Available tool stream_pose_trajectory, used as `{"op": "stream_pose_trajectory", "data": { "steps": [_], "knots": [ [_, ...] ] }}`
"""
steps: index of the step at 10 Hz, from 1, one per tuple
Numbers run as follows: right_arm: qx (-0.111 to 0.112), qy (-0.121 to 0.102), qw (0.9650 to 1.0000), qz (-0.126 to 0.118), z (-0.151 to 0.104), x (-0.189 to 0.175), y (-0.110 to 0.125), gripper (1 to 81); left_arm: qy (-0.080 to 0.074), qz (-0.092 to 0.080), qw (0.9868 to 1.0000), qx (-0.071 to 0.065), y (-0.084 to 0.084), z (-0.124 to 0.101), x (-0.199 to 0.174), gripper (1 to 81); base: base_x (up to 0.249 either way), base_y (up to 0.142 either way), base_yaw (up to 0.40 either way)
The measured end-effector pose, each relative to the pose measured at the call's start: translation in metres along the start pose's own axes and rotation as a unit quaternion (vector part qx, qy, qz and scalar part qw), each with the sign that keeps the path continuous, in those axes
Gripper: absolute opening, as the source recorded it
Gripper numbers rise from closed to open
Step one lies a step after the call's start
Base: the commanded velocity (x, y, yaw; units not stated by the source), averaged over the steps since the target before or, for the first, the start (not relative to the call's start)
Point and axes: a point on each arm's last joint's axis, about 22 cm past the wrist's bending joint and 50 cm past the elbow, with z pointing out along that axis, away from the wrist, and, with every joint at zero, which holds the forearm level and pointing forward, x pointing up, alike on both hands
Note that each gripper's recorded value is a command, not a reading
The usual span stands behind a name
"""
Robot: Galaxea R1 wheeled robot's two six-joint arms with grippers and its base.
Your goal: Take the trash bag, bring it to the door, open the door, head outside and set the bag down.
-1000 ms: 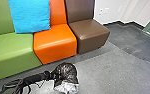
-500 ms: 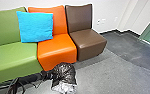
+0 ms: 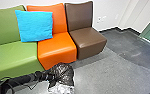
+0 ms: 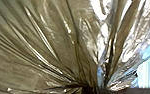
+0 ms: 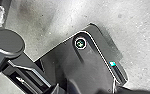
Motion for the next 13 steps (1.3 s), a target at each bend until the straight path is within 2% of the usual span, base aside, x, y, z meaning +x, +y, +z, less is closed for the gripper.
{"op": "stream_pose_trajectory", "data": {
  "steps": [2, 3, 4, 5, 6, 8, 10, 13],
  "knots": [
    [-0.006, -0.007, 0.9999, 0.006, -0.016, -0.009, -0.007, 81.1, -0.017, -0.01, 0.9998, -0.001, -0.003, -0.029, -0.021, 1.0, 0.0, 0.0, 0.0],
    [-0.007, -0.01, 0.9999, 0.008, -0.024, -0.012, -0.011, 81.1, -0.023, -0.018, 0.9996, 0.003, -0.01, -0.047, -0.032, 1.0, 0.0, 0.0, 0.0],
    [-0.008, -0.008, 0.9999, 0.007, -0.032, -0.013, -0.013, 81.1, -0.022, -0.023, 0.9994, 0.01, -0.016, -0.065, -0.039, 1.0, 0.0, 0.0, 0.0],
    [-0.006, -0.002, 1.0, 0.002, -0.038, -0.014, -0.015, 81.1, -0.018, -0.022, 0.9995, 0.012, -0.011, -0.085, -0.043, 1.0, 0.0, 0.0, 0.0],
    [0.002, 0.005, 1.0, -0.001, -0.043, -0.017, -0.022, 81.1, -0.016, -0.017, 0.9997, 0.009, 0.002, -0.108, -0.049, 1.0, 0.0, 0.0, 0.0],
    [0.015, 0.02, 0.9996, -0.01, -0.058, -0.022, -0.035, 81.1, -0.006, 0.0, 0.9999, 0.009, 0.022, -0.152, -0.06, 1.0, 0.0, 0.0, 0.0],
    [0.026, 0.036, 0.9988, -0.021, -0.064, -0.029, -0.041, 81.1, -0.004, 0.004, 0.9999, 0.013, 0.033, -0.197, -0.084, 1.0, 0.0, 0.0, 0.0],
    [0.053, 0.058, 0.9958, -0.045, -0.071, -0.042, -0.06, 81.1, -0.021, 0.015, 0.9995, 0.02, 0.038, -0.245, -0.148, 1.0, 0.0, 0.0, 0.0]
  ]
}}
